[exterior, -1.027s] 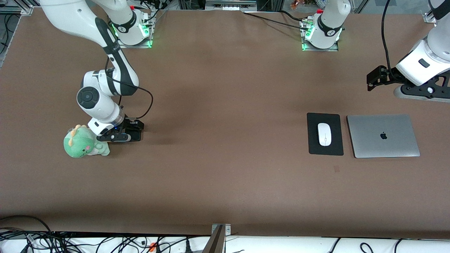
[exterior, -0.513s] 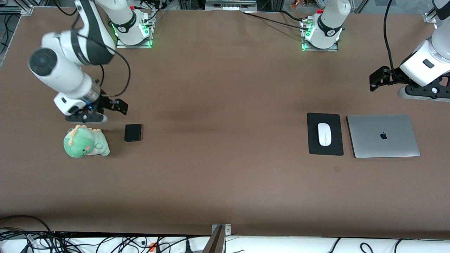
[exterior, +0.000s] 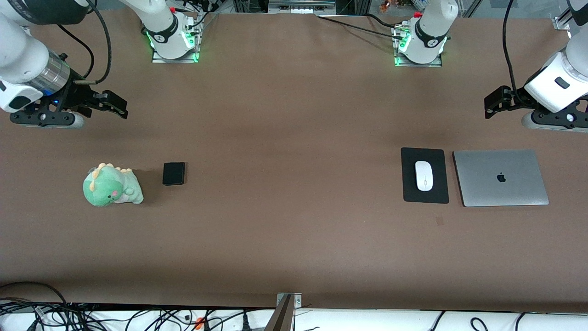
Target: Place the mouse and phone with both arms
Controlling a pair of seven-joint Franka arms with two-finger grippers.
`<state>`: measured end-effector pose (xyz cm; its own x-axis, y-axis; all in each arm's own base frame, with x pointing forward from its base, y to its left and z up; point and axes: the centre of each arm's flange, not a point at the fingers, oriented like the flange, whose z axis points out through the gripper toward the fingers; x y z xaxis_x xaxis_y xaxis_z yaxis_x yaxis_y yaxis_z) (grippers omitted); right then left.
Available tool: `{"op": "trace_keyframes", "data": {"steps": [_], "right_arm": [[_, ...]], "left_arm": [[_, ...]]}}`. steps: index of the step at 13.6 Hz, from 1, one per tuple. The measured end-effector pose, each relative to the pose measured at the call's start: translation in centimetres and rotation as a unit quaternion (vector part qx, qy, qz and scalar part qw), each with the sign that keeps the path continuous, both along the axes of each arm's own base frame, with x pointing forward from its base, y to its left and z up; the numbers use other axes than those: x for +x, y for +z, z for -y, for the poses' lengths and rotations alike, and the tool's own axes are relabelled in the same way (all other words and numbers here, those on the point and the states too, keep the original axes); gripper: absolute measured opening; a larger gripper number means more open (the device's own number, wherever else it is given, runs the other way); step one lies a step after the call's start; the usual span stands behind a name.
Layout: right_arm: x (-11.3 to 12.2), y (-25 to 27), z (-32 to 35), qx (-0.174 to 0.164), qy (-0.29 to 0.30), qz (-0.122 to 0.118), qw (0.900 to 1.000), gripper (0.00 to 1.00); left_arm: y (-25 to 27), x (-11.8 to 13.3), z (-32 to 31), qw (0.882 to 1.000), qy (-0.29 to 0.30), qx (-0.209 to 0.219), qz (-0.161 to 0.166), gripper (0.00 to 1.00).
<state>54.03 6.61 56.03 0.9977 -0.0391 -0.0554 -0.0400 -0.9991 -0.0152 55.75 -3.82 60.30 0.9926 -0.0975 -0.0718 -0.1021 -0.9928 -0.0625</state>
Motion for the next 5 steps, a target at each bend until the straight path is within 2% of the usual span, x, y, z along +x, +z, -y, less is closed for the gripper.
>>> {"op": "trace_keyframes", "data": {"steps": [5], "right_arm": [[-0.1, 2.3, 0.0, 0.001, 0.032, -0.006, 0.999, 1.0]], "left_arm": [[0.1, 0.0, -0.2, 1.0, 0.002, 0.0, 0.001, 1.0]]}}
